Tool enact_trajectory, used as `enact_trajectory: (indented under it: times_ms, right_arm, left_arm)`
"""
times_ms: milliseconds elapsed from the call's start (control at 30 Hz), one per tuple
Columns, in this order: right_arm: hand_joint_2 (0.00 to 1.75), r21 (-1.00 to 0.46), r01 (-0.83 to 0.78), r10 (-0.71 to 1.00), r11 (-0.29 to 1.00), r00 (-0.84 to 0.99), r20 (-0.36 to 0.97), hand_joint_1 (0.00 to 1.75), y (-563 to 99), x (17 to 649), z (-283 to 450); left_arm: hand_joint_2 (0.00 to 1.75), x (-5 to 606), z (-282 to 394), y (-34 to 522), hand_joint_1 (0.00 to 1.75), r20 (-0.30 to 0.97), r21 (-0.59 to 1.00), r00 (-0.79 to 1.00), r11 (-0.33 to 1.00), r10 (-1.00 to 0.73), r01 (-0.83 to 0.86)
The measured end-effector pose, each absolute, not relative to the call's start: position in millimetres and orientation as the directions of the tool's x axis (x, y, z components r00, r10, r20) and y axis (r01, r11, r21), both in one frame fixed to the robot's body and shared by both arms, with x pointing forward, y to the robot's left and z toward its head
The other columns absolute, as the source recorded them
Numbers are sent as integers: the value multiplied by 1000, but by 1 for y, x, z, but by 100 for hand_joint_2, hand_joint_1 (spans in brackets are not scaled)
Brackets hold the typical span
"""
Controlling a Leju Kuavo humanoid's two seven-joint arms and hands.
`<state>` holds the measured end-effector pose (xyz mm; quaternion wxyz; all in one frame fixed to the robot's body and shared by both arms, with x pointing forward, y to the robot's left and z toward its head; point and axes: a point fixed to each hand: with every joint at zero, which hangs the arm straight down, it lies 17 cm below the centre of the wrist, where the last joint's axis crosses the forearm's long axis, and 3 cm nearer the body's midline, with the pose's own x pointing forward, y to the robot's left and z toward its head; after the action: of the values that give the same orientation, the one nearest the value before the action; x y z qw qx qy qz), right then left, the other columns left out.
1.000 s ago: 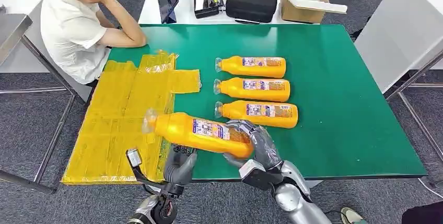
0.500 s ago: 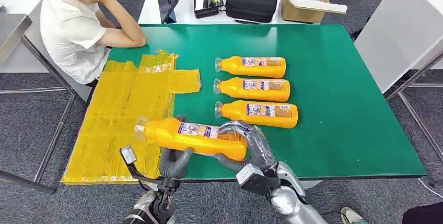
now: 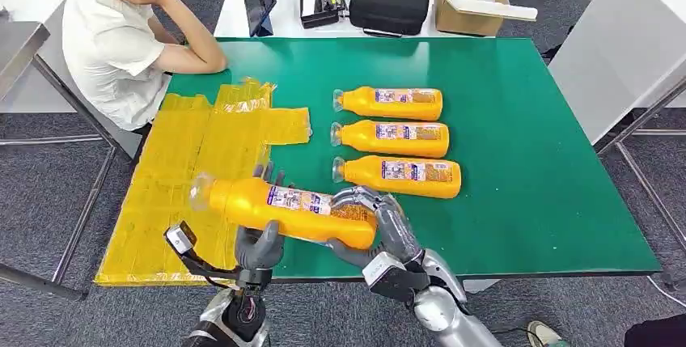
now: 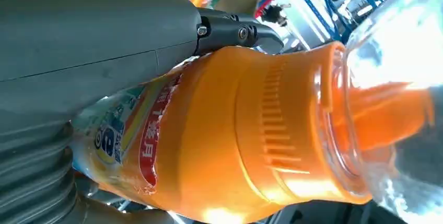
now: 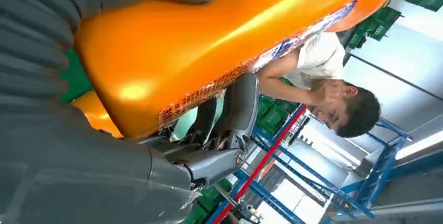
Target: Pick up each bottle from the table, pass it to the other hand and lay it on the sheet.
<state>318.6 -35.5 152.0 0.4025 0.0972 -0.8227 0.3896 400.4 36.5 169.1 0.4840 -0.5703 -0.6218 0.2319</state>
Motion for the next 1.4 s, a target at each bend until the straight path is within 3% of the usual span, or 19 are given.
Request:
enact_trajectory:
  times_ms: [33, 167, 200, 233, 500, 567, 633, 667, 1000, 1400]
  right_arm:
    - [175, -563, -474, 154, 678, -657, 738, 161, -35, 319, 152]
    - [175, -562, -477, 156, 676, -653, 742, 164, -35, 319, 150]
    - [175, -563, -478, 159, 674, -651, 743, 159, -35, 319, 149]
    - [175, -566, -479, 164, 671, -649, 743, 157, -35, 319, 147]
    - [175, -588, -471, 201, 658, -642, 740, 138, -38, 324, 133]
    - [175, -587, -470, 200, 659, -643, 739, 124, -38, 324, 133]
    - [175, -586, -470, 199, 660, -643, 739, 9, -38, 324, 133]
    - [175, -587, -470, 200, 660, -643, 739, 0, -39, 324, 132]
    - [175, -567, -434, 231, 700, -615, 754, 0, -53, 326, 123]
    - [175, -536, -424, 219, 730, -598, 771, 0, -58, 330, 126]
  left_arm:
    - [175, 400, 171, 37, 0, 336, -839, 117, 240, 935, 488]
    - [175, 400, 177, 40, 0, 275, -854, 148, 170, 950, 493]
    - [175, 399, 179, 42, 54, 241, -859, 166, 131, 956, 495]
    - [175, 398, 182, 43, 175, 213, -860, 178, 98, 961, 500]
    - [175, 398, 194, 41, 175, 178, -863, 212, 49, 961, 503]
    - [175, 398, 193, 38, 175, 192, -864, 215, 61, 957, 500]
    - [175, 397, 192, 35, 175, 205, -862, 218, 70, 954, 502]
    - [175, 397, 191, 33, 175, 217, -861, 215, 83, 952, 501]
    - [175, 394, 190, 5, 175, 420, -804, 184, 270, 888, 530]
    - [175, 396, 183, -10, 175, 549, -750, 139, 411, 824, 518]
